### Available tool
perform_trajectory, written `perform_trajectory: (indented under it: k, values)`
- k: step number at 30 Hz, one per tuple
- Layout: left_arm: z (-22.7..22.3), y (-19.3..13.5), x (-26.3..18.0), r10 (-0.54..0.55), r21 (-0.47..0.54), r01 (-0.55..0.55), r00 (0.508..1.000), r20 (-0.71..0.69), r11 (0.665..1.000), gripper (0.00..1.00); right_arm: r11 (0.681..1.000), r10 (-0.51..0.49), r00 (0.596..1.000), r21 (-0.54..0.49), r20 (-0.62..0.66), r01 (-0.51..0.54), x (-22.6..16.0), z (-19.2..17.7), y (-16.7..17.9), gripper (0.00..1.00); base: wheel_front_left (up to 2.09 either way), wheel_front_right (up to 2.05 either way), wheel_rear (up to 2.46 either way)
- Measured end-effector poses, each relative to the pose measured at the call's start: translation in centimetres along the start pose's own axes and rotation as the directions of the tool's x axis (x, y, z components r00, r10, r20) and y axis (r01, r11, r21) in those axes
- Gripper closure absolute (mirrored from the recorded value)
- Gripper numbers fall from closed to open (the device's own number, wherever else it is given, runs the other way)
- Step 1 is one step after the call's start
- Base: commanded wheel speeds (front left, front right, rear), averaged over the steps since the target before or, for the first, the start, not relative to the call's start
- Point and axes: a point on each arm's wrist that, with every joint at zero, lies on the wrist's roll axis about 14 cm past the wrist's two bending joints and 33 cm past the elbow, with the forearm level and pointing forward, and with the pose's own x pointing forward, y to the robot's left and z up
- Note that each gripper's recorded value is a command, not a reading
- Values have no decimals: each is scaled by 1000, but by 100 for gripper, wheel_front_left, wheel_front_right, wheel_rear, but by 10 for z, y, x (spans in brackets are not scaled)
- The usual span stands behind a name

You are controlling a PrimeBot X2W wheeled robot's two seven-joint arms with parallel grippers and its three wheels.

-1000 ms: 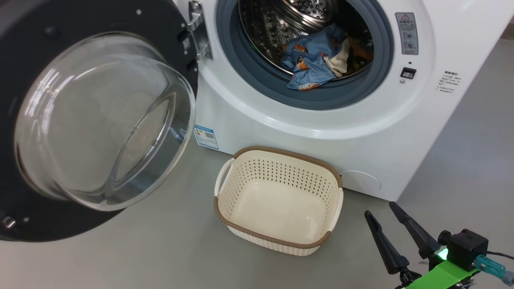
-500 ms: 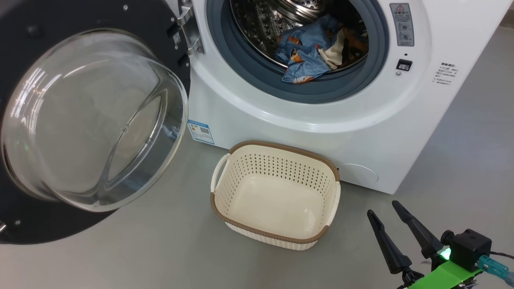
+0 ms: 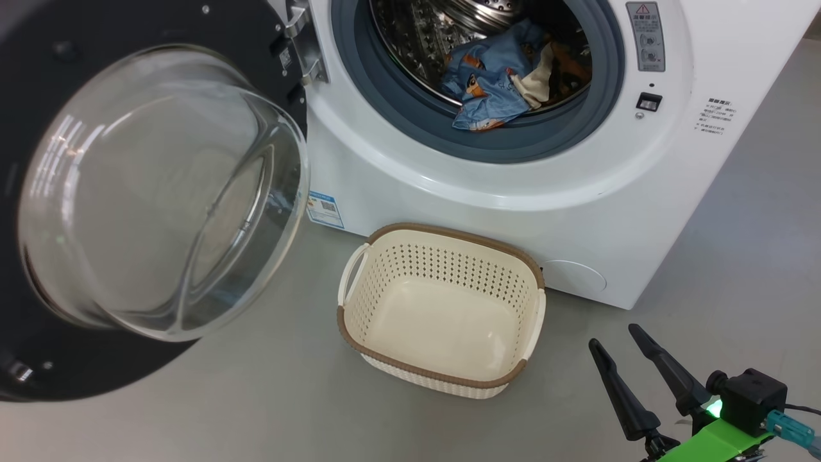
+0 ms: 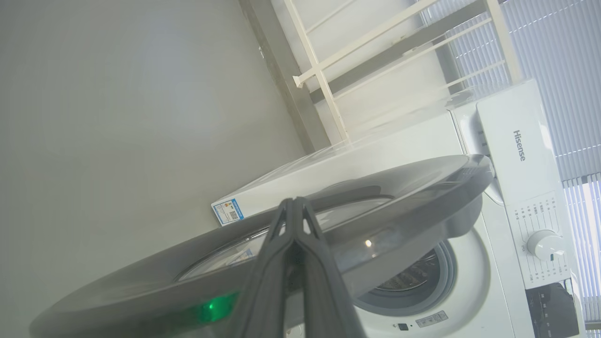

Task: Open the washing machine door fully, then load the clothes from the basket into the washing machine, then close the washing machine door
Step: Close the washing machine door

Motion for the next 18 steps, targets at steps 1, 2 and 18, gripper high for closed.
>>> perform_trajectory:
  k: [1, 2, 18]
  values:
    - [-4, -2, -2, -8, 7, 8, 1000, -24, 1000, 100, 1000, 0, 1000, 0, 1, 0, 0, 0, 0, 0, 0, 0, 0]
    - [-8, -3, -4, -15, 16, 16, 999, -46, 1000, 100, 1000, 0, 1000, 0, 3, 0, 0, 1, 1, 0, 0, 0, 0]
    - [-99, -63, -41, -230, 142, 316, 875, -425, 938, 100, 1000, -29, 998, -7, 48, 29, -6, 16, 0, 0, 0, 0, 0]
